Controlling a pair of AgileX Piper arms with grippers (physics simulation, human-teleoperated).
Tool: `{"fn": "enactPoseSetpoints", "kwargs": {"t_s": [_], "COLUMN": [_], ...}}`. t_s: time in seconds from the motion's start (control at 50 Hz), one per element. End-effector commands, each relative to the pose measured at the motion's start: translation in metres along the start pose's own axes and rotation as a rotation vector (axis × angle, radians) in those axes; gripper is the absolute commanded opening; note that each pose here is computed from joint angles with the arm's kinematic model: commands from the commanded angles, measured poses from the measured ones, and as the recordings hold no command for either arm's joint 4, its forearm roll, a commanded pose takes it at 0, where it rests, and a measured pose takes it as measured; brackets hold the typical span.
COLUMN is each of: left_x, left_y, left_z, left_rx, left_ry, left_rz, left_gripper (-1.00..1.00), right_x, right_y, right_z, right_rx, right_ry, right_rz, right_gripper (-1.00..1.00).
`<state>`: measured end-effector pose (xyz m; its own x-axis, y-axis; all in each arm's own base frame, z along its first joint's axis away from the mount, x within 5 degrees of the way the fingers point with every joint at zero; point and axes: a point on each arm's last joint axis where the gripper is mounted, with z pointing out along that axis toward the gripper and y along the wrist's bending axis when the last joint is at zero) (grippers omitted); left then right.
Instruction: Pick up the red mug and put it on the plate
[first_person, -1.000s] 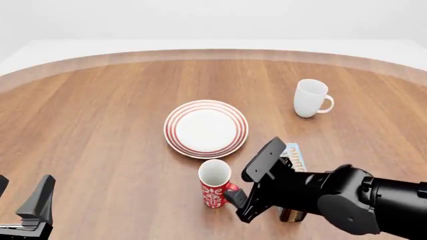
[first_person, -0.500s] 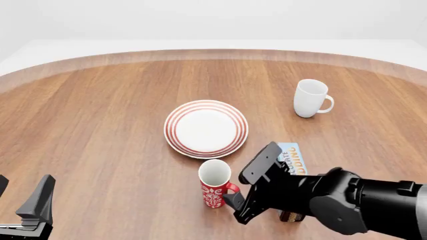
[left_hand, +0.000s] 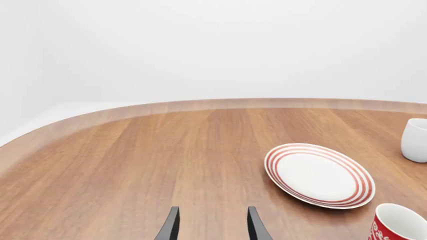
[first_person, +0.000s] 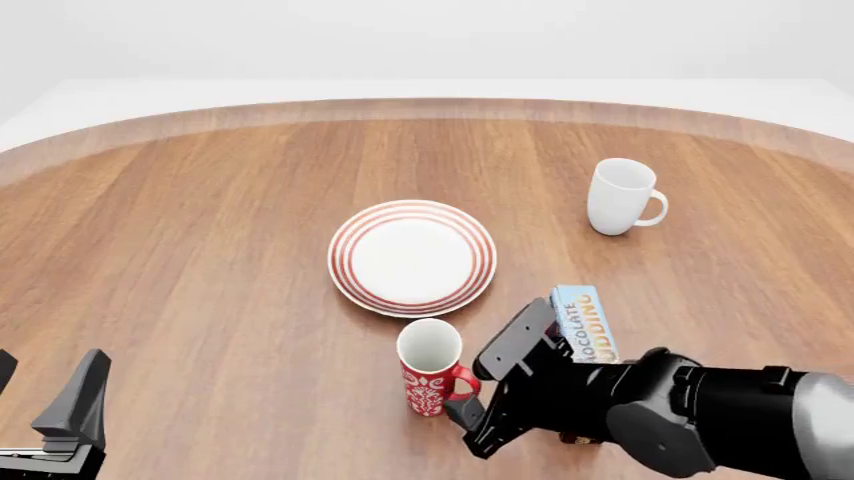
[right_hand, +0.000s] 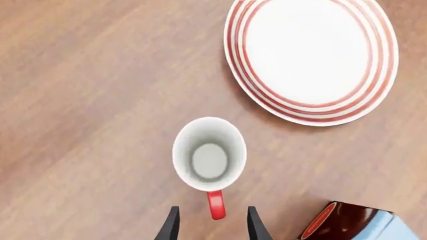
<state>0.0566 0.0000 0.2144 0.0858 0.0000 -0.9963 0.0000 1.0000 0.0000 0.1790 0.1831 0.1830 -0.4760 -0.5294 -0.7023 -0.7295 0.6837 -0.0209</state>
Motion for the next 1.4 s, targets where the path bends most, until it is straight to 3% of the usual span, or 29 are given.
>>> {"fn": "enactPoseSetpoints", "kwargs": {"t_s": [0.02, 0.78, 0.8, 1.16, 1.22, 1.4], "left_x": [0.0, 0.0, 0.0, 0.0, 0.0, 0.0], "left_y": [0.0, 0.0, 0.0, 0.0, 0.0, 0.0], "left_z": [0.0, 0.0, 0.0, 0.0, 0.0, 0.0], "left_rx": [0.0, 0.0, 0.0, 0.0, 0.0, 0.0], "left_ry": [0.0, 0.0, 0.0, 0.0, 0.0, 0.0], "left_rz": [0.0, 0.0, 0.0, 0.0, 0.0, 0.0], "left_gripper": [1.0, 1.0, 1.0, 1.0, 1.0, 1.0], "right_x": [0.005, 0.011, 0.01, 0.011, 0.004, -0.007], "right_y": [0.001, 0.0, -0.001, -0.009, -0.011, -0.02], "right_z": [0.007, 0.016, 0.015, 0.014, 0.006, -0.009], "right_rx": [-0.004, 0.001, 0.002, 0.023, 0.032, 0.058], "right_ry": [0.015, 0.025, 0.023, 0.021, -0.004, -0.035], "right_rz": [0.009, 0.032, 0.031, 0.023, -0.013, -0.014], "right_gripper": [1.0, 1.0, -1.0, -1.0, -1.0, -1.0]}}
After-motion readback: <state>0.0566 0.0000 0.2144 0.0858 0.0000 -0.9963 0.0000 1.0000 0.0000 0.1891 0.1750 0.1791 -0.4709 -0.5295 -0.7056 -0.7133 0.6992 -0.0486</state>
